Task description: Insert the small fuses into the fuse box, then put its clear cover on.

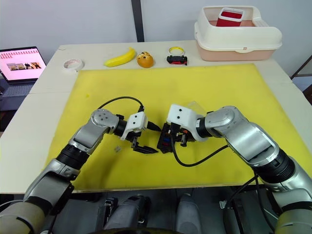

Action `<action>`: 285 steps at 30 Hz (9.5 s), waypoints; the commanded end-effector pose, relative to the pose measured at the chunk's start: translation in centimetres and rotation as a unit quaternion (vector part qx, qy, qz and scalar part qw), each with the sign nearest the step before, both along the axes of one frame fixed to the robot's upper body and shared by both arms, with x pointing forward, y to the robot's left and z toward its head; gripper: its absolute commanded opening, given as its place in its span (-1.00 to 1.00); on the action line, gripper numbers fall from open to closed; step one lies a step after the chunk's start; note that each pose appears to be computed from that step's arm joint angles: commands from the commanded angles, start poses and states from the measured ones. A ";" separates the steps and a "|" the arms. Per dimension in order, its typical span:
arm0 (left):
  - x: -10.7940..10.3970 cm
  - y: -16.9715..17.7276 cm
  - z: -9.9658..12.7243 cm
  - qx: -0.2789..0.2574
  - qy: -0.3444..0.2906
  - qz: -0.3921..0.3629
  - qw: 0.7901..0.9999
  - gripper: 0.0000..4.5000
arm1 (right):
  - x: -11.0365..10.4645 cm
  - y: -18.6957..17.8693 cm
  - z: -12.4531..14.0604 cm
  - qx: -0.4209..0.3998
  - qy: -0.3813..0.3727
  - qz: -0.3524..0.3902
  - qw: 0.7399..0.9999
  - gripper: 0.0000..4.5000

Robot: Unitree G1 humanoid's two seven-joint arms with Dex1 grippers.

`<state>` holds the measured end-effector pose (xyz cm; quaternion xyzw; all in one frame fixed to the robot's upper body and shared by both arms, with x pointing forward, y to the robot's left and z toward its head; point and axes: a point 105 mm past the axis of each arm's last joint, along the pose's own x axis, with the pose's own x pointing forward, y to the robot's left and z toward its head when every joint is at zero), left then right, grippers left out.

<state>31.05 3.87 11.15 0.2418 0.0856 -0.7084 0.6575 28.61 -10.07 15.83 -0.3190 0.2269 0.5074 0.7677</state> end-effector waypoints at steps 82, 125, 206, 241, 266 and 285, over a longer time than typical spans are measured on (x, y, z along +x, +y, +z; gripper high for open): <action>-0.1 -0.6 0.3 -0.005 -0.013 -0.006 1.000 1.00 | -0.7 0.3 2.6 0.036 -0.011 -0.017 0.999 -0.97; 0.8 0.2 1.4 -0.017 -0.034 0.013 0.999 1.00 | -0.6 0.7 2.1 0.023 0.009 -0.059 0.998 -0.97; -0.4 -0.4 0.6 -0.030 -0.030 0.020 0.999 1.00 | 0.2 -0.3 0.6 -0.082 0.037 -0.042 0.995 -0.97; -0.2 -0.6 1.0 -0.040 -0.040 0.037 0.998 1.00 | 0.3 0.6 1.5 -0.128 0.023 0.012 0.991 -0.97; 0.2 -0.4 1.0 -0.032 -0.040 0.035 0.998 1.00 | 0.2 1.3 2.7 -0.101 0.011 0.007 0.995 -0.18; 0.9 0.5 1.3 -0.023 -0.043 0.039 0.998 1.00 | -0.8 0.7 5.1 0.128 -0.064 -0.001 0.990 -0.99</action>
